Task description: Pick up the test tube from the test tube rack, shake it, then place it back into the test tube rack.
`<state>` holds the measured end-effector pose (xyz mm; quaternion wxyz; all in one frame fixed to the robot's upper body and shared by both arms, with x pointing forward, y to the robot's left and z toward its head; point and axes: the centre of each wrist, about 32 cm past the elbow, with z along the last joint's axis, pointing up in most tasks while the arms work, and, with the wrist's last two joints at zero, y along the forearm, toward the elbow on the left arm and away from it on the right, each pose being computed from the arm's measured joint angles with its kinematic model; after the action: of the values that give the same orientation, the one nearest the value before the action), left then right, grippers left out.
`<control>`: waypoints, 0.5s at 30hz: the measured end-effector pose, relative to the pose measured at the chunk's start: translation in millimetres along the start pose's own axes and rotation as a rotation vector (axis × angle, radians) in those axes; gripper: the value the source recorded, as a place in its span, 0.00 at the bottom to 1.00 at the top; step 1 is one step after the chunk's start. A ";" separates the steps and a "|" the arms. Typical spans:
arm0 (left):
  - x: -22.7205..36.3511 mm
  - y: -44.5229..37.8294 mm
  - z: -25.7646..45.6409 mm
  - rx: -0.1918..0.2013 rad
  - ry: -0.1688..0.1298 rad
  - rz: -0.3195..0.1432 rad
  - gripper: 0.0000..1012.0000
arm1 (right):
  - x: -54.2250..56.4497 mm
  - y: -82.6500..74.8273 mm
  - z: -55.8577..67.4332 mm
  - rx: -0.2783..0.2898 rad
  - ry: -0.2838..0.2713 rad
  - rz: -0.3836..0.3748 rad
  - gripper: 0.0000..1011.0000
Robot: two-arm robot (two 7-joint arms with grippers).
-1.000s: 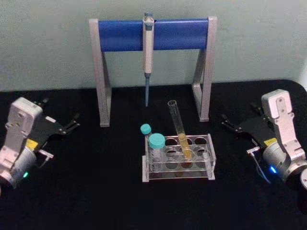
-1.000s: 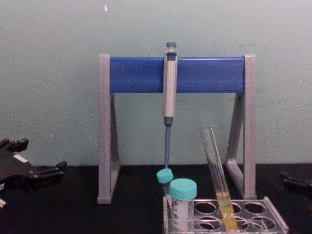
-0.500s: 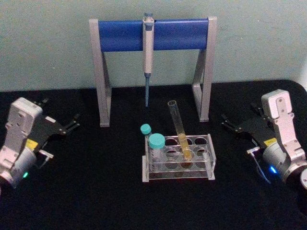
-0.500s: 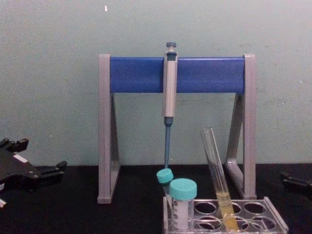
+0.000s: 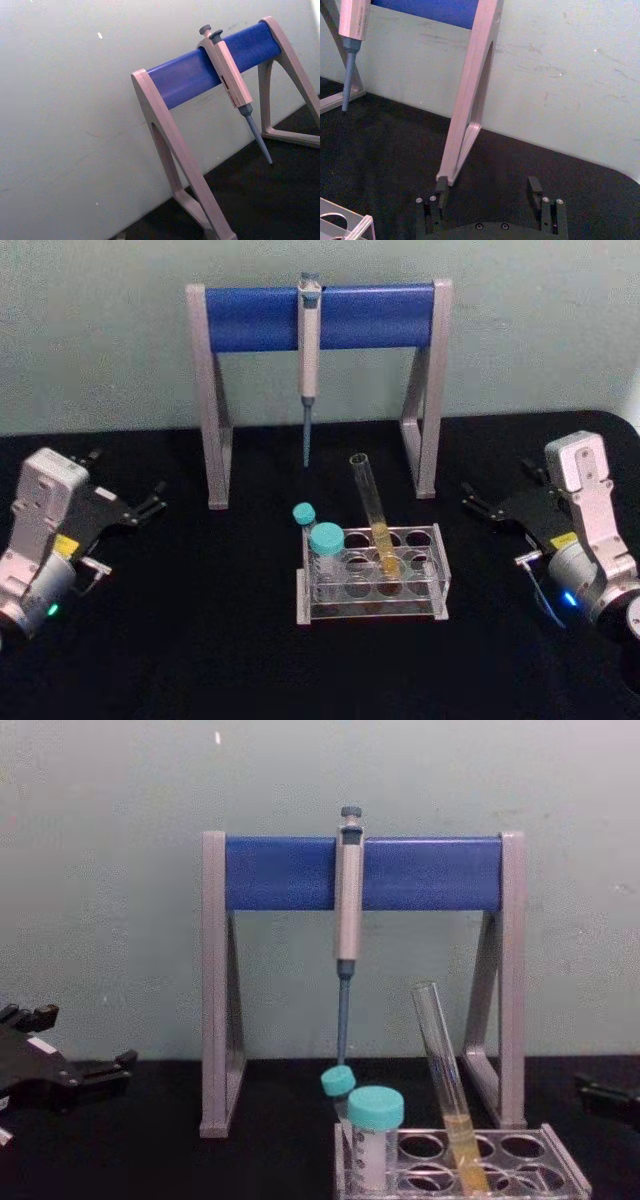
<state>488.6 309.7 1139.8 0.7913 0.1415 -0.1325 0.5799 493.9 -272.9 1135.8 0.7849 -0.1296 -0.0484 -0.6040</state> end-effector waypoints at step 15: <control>0.0 0.0 0.0 0.000 0.000 0.000 0.99 | 0.0 0.0 0.0 0.000 0.000 0.000 0.99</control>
<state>488.6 309.7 1139.8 0.7913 0.1415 -0.1324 0.5799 493.9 -272.9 1135.8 0.7848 -0.1295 -0.0484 -0.6041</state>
